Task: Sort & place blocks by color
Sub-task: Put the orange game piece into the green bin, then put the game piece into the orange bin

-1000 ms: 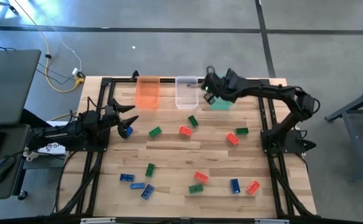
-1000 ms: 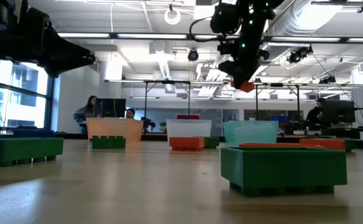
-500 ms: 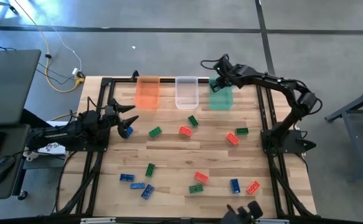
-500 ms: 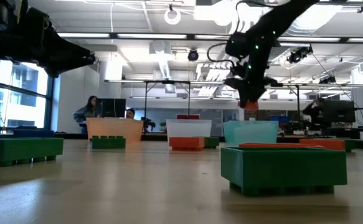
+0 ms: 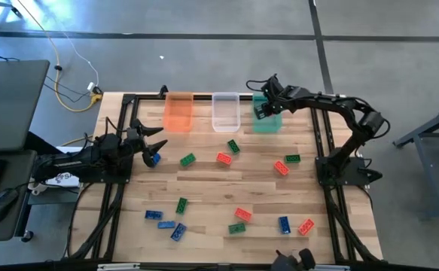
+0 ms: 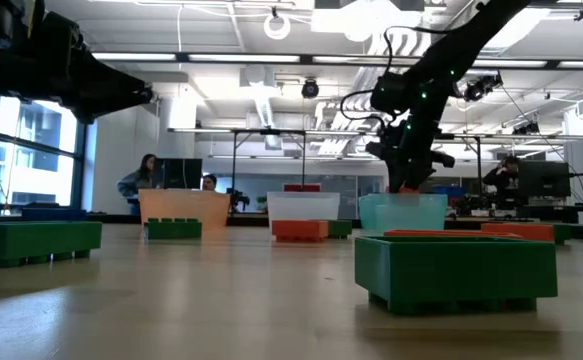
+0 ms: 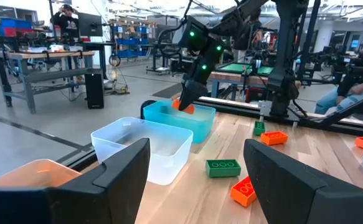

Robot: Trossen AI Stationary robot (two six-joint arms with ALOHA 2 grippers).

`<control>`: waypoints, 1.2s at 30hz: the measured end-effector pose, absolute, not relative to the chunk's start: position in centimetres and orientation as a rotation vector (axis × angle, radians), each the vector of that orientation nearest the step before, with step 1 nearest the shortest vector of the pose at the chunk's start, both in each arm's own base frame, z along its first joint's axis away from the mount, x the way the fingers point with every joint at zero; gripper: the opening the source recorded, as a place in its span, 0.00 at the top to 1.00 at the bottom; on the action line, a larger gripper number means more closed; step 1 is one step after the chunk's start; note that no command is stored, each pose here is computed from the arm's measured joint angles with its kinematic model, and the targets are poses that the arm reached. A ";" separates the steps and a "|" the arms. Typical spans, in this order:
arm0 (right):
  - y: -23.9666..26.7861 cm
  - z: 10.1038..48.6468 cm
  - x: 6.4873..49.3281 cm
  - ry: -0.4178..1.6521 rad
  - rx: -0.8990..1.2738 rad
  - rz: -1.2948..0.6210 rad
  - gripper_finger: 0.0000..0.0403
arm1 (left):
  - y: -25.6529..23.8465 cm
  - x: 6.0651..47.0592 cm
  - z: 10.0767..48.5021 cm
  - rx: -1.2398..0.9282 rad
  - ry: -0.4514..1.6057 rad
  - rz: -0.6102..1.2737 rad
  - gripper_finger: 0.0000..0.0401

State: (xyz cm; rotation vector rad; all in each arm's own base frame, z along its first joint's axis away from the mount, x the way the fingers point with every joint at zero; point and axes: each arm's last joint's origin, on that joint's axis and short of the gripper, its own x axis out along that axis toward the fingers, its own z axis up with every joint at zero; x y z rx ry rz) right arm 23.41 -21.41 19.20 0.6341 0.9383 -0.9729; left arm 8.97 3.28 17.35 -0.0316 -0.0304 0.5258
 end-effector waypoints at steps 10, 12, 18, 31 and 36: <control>-20.8 18.4 23.6 0.937 0.613 -0.970 0.54 | 3.3 9.0 17.4 -0.029 -0.031 0.526 0.38; -20.6 18.5 23.7 0.932 0.607 -0.961 0.47 | 3.3 8.9 17.6 -0.020 -0.033 0.525 0.38; -20.0 19.9 23.8 0.888 0.568 -0.974 0.38 | 3.3 8.6 19.0 0.011 -0.044 0.555 0.38; -17.5 24.7 23.2 0.733 0.457 -0.965 0.37 | 3.8 8.8 23.0 -0.097 0.145 0.724 0.38; -16.5 24.9 23.8 0.734 0.422 -0.953 0.37 | 4.0 9.5 24.5 -0.226 0.268 0.778 0.38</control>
